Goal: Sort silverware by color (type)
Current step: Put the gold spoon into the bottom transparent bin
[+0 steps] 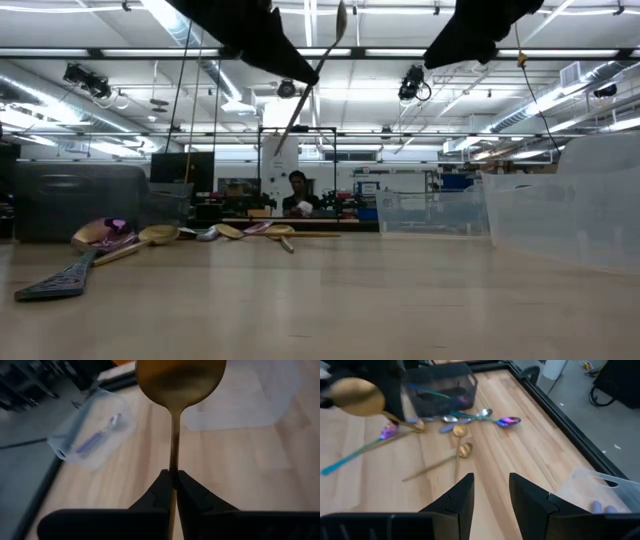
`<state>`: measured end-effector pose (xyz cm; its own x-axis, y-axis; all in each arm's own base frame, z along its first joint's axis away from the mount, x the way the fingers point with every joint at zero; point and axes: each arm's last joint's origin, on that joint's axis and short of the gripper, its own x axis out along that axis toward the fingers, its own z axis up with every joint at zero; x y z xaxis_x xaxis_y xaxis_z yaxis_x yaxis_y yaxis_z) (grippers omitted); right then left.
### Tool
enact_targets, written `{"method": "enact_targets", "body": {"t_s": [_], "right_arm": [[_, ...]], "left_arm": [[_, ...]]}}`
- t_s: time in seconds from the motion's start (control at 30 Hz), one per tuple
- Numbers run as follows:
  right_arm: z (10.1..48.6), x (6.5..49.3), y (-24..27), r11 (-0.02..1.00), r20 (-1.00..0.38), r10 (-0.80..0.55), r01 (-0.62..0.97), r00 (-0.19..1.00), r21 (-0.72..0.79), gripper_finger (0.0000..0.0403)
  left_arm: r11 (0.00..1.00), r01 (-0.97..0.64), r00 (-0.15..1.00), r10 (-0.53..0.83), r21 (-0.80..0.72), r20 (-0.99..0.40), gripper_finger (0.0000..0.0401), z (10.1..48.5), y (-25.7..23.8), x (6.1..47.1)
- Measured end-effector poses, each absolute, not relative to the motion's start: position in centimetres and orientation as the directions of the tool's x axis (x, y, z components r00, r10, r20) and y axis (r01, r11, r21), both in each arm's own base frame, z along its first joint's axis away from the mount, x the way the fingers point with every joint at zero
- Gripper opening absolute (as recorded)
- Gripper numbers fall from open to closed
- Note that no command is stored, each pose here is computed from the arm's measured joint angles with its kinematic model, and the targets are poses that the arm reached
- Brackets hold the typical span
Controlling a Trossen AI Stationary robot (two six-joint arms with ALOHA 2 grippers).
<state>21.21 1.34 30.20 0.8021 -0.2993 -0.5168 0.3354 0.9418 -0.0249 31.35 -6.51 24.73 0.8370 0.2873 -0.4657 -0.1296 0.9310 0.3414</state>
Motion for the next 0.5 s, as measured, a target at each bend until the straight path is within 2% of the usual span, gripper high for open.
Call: {"method": "enact_targets", "body": {"t_s": [0.23,0.5], "right_arm": [[30.7,21.2,2.5,0.951,-0.474,-0.279,0.31,0.835,-0.014,0.0132],[30.8,21.9,4.0,0.966,-0.424,-0.26,0.233,0.867,-0.114,0.0132]], "left_arm": [[0.888,-0.13,0.841,0.334,0.441,-0.425,0.002,25.1,-6.2,31.5],[0.824,-0.121,0.868,0.359,0.554,-0.344,0.002,25.9,-5.1,32.2]]}}
